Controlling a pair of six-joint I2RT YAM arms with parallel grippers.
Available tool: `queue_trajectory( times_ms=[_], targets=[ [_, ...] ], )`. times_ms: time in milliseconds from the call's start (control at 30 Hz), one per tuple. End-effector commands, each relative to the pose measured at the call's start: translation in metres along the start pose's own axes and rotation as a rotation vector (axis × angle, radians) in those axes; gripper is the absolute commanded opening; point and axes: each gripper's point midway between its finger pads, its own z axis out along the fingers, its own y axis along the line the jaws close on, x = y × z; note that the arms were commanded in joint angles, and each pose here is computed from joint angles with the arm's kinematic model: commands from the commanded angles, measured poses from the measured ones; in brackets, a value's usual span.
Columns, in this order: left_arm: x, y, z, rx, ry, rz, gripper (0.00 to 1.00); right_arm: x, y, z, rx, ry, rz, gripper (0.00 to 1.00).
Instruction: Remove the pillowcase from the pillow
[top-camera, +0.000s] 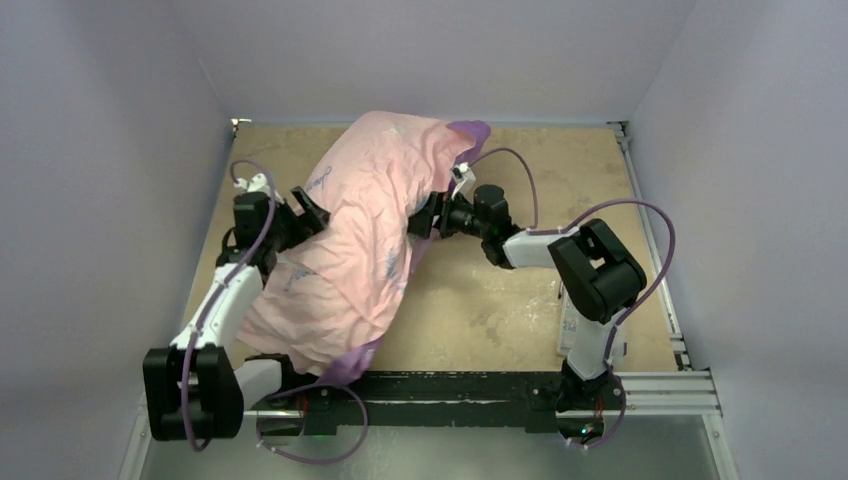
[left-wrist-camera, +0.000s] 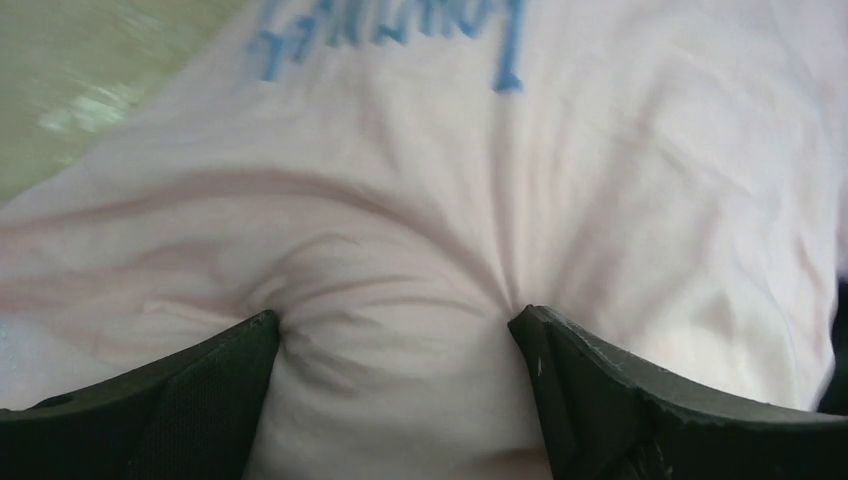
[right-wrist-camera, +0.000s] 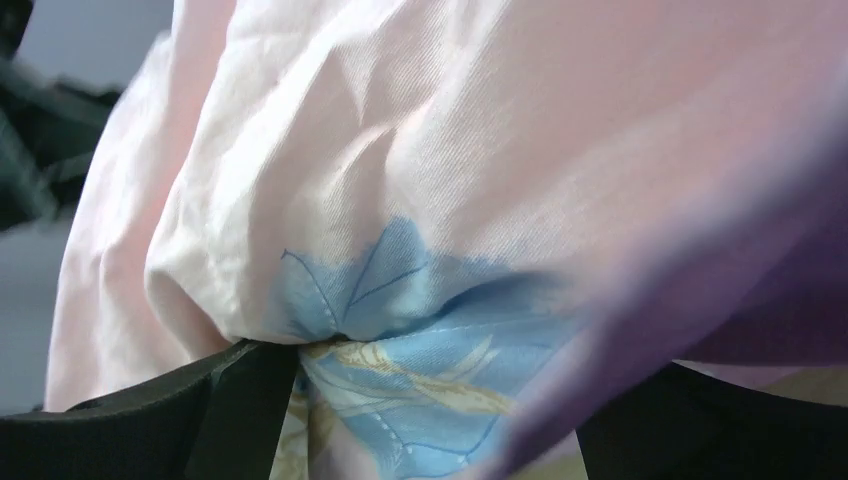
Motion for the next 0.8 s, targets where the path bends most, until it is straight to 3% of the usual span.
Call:
queue_trajectory(
  times_ms=[0,100,267,400,600,767],
  targets=[
    [0.098,-0.067,-0.031,0.264,0.250,0.025,0.90,-0.094,-0.005,0.006,0.038,-0.189,-0.086,0.99],
    [0.136,-0.099,-0.054,0.384,0.333,0.062,0.90,-0.127,-0.021,0.014,0.103,-0.235,-0.101,0.99],
    [0.155,-0.138,-0.092,0.552,0.349,0.091,0.89,-0.151,-0.027,0.051,0.085,-0.208,-0.189,0.99],
    [0.142,-0.133,-0.099,0.481,0.294,0.163,0.90,-0.168,-0.023,0.065,0.072,-0.204,-0.226,0.99],
    [0.126,-0.131,-0.103,0.430,0.251,0.211,0.90,-0.203,-0.009,0.034,0.193,-0.294,-0.259,0.99],
    [0.118,-0.141,-0.101,0.431,0.235,0.227,0.90,-0.220,-0.004,-0.022,0.376,-0.397,-0.243,0.99]
  ],
)
